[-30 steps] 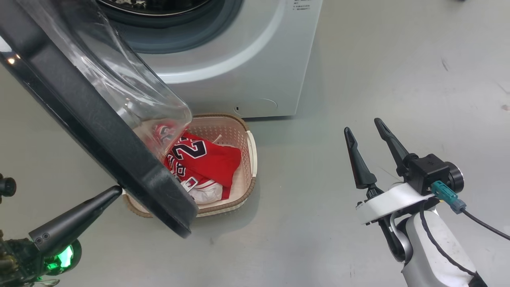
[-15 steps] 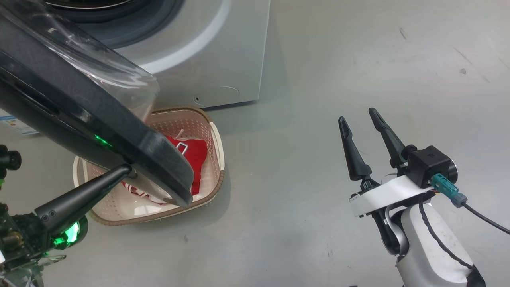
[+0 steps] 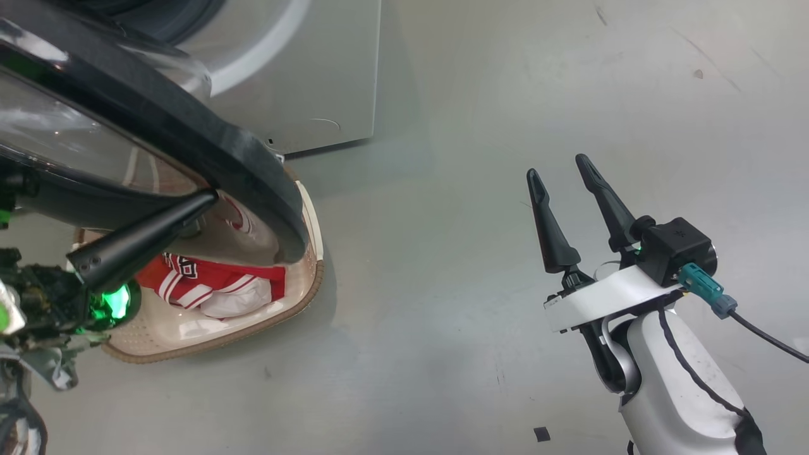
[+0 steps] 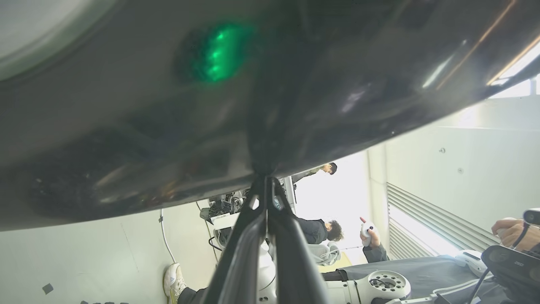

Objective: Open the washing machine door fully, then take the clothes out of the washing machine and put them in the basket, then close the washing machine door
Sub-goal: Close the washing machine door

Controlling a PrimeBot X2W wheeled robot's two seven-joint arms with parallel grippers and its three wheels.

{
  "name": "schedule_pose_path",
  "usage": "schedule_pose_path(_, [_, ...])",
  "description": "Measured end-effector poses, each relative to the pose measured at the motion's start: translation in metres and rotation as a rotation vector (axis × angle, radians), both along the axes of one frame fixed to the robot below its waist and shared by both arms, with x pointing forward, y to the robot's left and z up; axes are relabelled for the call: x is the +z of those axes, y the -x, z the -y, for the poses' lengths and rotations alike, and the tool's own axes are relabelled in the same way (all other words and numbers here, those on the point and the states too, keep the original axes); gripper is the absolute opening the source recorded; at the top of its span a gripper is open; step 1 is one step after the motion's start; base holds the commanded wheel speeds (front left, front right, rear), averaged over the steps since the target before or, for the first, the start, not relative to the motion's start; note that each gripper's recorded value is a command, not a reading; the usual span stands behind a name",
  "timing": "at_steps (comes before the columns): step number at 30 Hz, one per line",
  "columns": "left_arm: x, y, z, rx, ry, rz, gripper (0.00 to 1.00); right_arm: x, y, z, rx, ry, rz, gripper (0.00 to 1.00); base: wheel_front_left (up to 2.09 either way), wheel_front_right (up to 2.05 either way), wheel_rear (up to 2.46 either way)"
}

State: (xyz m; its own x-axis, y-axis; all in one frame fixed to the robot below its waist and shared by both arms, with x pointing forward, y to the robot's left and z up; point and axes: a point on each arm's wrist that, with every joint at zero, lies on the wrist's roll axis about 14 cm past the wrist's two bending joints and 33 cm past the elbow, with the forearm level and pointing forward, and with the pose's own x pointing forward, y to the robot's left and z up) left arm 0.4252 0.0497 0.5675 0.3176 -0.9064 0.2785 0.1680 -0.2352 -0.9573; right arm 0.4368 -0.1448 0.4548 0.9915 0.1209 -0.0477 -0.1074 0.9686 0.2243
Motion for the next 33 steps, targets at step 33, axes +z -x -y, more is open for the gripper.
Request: schedule_pose_path(33, [-0.001, -0.126, 0.051, 0.129, -0.045, -0.063, 0.00, 0.000, 0.010, 0.028, -0.100, 0.001, -0.025, 1.00, 0.00, 0.00, 0.00])
